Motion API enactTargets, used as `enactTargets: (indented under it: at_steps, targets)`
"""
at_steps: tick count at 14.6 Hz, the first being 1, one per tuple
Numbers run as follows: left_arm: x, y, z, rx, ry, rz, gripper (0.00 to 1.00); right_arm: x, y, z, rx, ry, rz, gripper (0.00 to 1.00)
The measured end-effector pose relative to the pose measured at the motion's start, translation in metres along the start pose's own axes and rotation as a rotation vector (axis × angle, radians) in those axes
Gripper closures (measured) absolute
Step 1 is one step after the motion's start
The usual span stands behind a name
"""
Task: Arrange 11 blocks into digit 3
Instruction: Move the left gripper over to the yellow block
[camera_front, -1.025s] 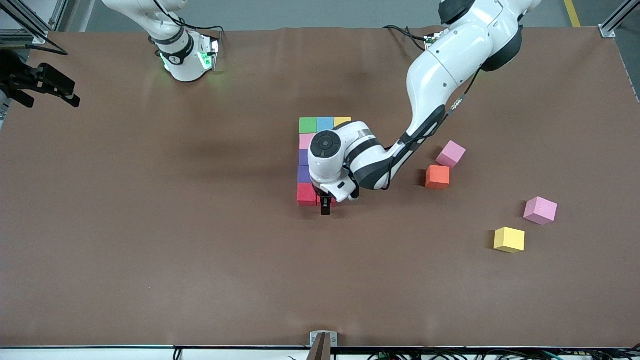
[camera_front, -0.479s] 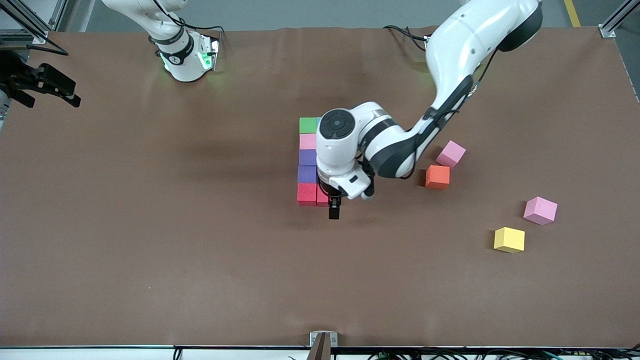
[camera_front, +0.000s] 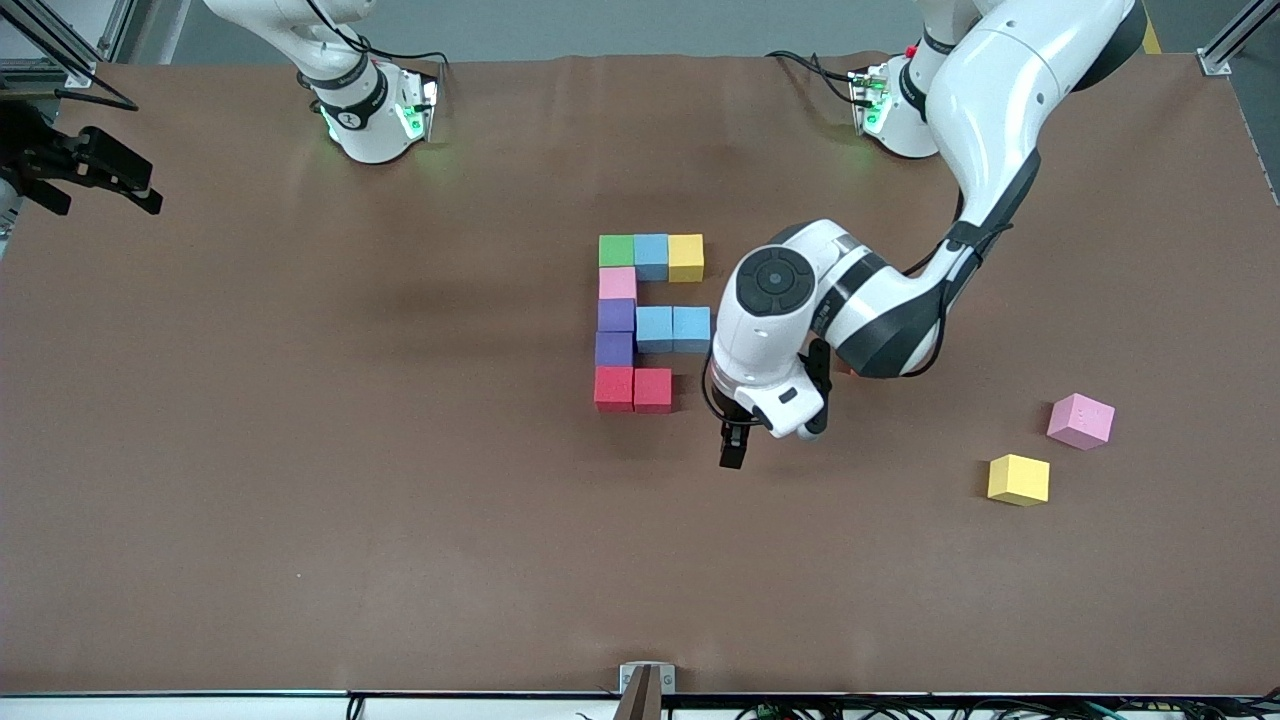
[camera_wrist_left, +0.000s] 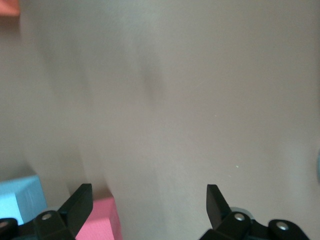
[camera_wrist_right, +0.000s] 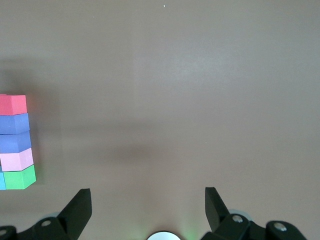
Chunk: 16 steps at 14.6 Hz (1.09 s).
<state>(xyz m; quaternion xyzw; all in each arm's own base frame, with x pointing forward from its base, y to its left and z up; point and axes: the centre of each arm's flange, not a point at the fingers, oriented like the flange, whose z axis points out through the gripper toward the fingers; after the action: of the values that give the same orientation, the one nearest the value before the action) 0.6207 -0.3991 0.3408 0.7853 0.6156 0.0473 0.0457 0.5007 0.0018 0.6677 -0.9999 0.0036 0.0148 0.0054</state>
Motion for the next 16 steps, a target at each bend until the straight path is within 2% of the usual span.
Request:
enactTargets:
  at_steps: [3, 5, 8, 10, 13, 16]
  targets:
    - [0.053, 0.015, 0.003, 0.003, 0.008, 0.108, 0.0, 0.0, 0.0, 0.0, 0.0, 0.0, -0.001, 0.0]
    - [0.097, 0.024, 0.007, 0.015, 0.007, 0.138, 0.0, 0.0, -0.001, 0.0, 0.0, 0.0, -0.001, 0.0]
    - [0.145, 0.014, 0.041, 0.092, 0.009, 0.153, 0.0, 0.0, -0.001, 0.0, 0.0, 0.0, -0.002, 0.0]
    - [0.192, 0.006, 0.068, 0.142, 0.022, 0.16, 0.0, 0.0, -0.001, 0.0, 0.0, 0.0, -0.002, 0.0]
    - [0.277, -0.008, 0.115, 0.21, 0.069, 0.236, 0.0, 0.0, -0.001, 0.0, 0.0, -0.001, -0.003, 0.0]
    - [0.329, -0.021, 0.144, 0.264, 0.097, 0.365, 0.0, 0.0, -0.002, 0.0, 0.0, -0.001, -0.003, 0.0]
